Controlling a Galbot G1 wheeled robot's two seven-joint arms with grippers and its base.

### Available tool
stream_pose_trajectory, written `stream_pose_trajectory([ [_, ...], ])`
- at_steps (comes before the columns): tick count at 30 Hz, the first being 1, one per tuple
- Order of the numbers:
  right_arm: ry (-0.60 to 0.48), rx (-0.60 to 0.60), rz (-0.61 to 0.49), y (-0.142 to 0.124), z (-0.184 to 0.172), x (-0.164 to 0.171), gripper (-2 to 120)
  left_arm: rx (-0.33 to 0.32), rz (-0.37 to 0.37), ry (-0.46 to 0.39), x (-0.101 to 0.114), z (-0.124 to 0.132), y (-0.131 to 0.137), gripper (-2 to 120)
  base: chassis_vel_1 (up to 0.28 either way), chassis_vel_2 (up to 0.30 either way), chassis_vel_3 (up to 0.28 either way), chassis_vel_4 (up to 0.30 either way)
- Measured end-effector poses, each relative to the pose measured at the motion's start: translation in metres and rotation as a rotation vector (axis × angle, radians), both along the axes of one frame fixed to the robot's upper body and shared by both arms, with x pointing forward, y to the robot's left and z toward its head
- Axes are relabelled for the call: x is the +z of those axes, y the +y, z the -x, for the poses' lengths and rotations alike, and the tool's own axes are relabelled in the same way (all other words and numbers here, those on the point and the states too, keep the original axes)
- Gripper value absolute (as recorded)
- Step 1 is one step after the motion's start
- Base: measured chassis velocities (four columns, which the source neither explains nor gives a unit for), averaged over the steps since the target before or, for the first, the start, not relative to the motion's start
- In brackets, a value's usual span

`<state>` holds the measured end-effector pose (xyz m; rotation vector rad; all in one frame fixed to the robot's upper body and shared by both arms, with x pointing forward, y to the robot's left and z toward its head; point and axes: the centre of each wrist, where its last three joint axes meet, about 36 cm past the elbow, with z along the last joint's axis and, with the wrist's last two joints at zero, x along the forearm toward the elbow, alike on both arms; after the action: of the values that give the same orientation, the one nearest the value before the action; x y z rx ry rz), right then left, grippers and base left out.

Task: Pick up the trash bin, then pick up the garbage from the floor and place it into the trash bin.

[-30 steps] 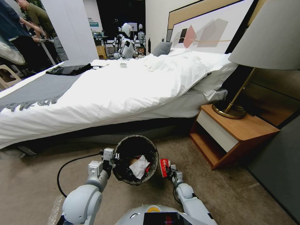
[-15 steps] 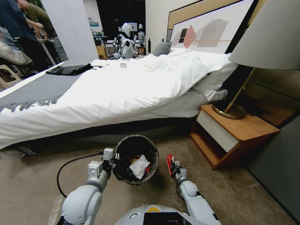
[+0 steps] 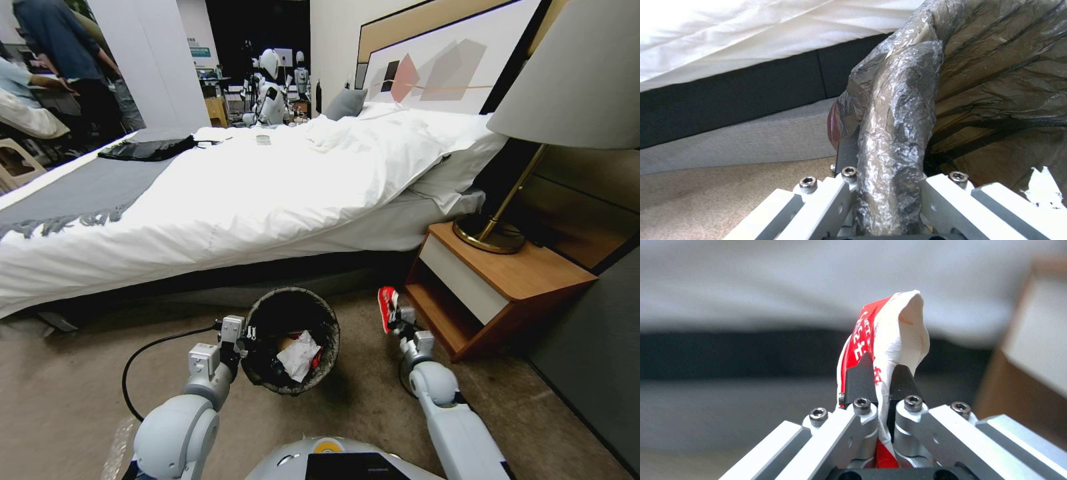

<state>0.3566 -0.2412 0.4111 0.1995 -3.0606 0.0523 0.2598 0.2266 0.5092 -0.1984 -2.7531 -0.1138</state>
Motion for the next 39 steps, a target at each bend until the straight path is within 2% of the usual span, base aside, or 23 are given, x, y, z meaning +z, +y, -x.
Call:
stream_pose_trajectory([
  [2, -0.019, 0.018, -0.017, 0.006, 0.003, 0.013, 1, 0.0, 0.0, 0.0, 0.0, 0.0, 0.0, 1, 0.0, 0.0, 0.0, 0.0],
  [3, -0.05, 0.056, -0.053, 0.016, 0.01, 0.038, 1, 0.0, -0.002, 0.001, 0.0, 0.0, 0.0, 1, 0.0, 0.0, 0.0, 0.0],
  [5, -0.058, 0.07, -0.066, 0.019, 0.012, 0.046, 1, 0.0, -0.002, 0.001, 0.0, 0.0, 0.001, 1, 0.0, 0.0, 0.0, 0.0],
  [8, -0.076, 0.16, -0.168, 0.039, 0.027, 0.087, 1, -0.003, 0.006, 0.008, -0.001, -0.001, 0.001, 1, 0.0, 0.0, 0.0, 0.0],
  [12, -0.074, 0.217, -0.219, 0.049, 0.036, 0.103, 1, -0.006, 0.01, 0.013, -0.002, -0.001, 0.001, 1, 0.0, 0.0, 0.0, 0.0],
  [15, -0.096, 0.304, -0.245, 0.061, 0.046, 0.123, 1, -0.008, 0.007, 0.017, -0.003, -0.001, 0.001, 1, 0.0, 0.0, 0.0, 0.0],
  [19, -0.105, 0.34, -0.243, 0.065, 0.047, 0.129, 1, -0.009, 0.005, 0.018, -0.003, -0.001, 0.001, 1, 0.0, 0.0, 0.0, 0.0],
  [25, -0.104, 0.515, -0.232, 0.08, 0.052, 0.138, 1, -0.01, -0.001, 0.02, -0.003, -0.002, 0.002, 1, 0.0, 0.0, 0.0, 0.0],
  [29, -0.094, 0.577, -0.236, 0.086, 0.057, 0.138, 1, -0.01, -0.001, 0.022, -0.004, -0.002, 0.002, 1, 0.0, 0.0, 0.0, 0.0],
  [39, 0.01, 0.68, -0.193, 0.111, 0.067, 0.111, 1, -0.007, 0.0, 0.028, -0.003, -0.002, 0.001, 1, 0.0, 0.0, 0.0, 0.0],
])
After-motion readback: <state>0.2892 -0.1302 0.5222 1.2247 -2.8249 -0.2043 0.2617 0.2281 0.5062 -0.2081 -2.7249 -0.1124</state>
